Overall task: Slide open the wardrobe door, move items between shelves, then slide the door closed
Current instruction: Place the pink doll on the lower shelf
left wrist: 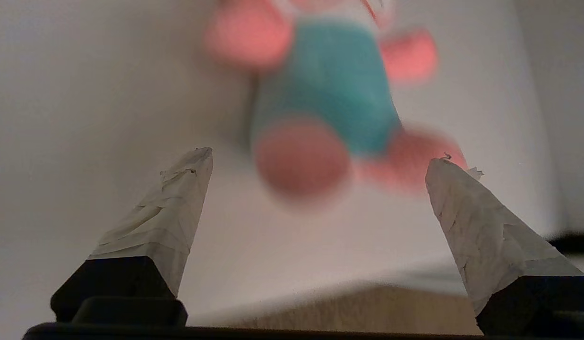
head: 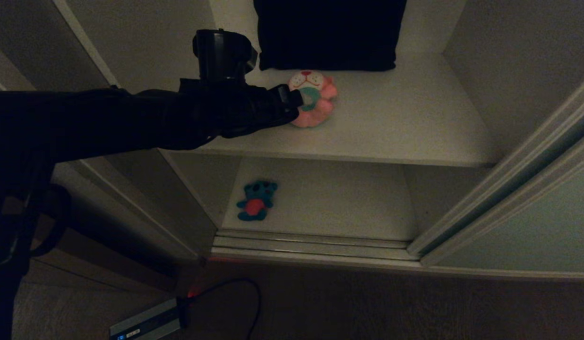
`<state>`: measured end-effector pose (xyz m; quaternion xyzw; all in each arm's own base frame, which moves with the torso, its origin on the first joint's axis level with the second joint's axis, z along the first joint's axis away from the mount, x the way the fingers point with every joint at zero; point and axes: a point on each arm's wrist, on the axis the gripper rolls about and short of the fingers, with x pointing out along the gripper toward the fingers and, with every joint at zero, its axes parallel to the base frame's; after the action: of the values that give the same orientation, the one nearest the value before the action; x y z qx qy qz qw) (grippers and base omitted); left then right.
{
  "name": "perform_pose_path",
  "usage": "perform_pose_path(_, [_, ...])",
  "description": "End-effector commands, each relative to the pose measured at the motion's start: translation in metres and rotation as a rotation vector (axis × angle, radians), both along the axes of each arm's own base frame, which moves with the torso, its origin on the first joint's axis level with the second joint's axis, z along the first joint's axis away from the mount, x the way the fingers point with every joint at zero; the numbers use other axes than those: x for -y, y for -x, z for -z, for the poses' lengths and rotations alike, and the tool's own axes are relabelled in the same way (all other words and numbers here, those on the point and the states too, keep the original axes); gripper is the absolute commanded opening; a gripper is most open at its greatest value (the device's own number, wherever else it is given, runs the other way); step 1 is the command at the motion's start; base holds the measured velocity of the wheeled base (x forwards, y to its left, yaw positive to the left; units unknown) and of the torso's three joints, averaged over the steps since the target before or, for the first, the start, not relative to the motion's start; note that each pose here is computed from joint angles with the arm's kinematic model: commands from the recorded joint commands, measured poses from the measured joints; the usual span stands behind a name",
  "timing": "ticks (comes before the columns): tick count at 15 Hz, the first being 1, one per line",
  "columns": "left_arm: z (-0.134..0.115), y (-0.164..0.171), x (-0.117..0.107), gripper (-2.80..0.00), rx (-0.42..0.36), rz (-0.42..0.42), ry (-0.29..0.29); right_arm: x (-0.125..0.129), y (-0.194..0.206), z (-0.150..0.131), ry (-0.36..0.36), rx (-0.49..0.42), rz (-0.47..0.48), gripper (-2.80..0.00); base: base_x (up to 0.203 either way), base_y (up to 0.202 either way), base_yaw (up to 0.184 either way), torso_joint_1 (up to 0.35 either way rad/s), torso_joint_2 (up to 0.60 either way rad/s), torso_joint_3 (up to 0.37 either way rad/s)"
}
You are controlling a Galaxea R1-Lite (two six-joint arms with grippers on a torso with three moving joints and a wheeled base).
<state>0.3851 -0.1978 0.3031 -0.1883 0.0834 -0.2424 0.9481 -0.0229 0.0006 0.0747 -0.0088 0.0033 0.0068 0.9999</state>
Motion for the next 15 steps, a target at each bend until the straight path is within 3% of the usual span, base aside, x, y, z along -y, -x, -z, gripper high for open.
perform_pose_path(1, [0.001, 0.0, 0.001, 0.0, 0.0, -0.011, 0.002, 0.0, 0.0, 0.001, 0.001, -0.004, 0.0, -2.8, 0.176, 0.0, -0.001, 0.007, 0.01, 0.007])
perform_pose_path(6, [0.014, -0.018, 0.009, 0.0, 0.097, -0.023, 0.001, 0.0, 0.0, 0.001, 0.001, -0.004, 0.0, -2.8, 0.024, 0.0, 0.001, 0.002, 0.0, 0.0])
perform_pose_path(12, [0.036, -0.035, 0.018, 0.0, 0.112, -0.029, 0.007, 0.0, 0.0, 0.001, 0.001, -0.004, 0.0, -2.8, 0.0, 0.0, 0.0, 0.0, 0.0, 0.0])
perform_pose_path(13, [0.039, -0.036, 0.018, -2.8, 0.101, -0.027, 0.01, 0.0, 0.0, 0.001, 0.001, -0.003, 0.0, -2.8, 0.0, 0.0, 0.0, 0.0, 0.0, 0.0])
perform_pose_path(15, [0.038, -0.036, 0.019, -2.8, 0.107, -0.024, 0.019, 0.0, 0.0, 0.001, 0.001, -0.004, 0.0, -2.8, 0.0, 0.0, 0.0, 0.0, 0.0, 0.0])
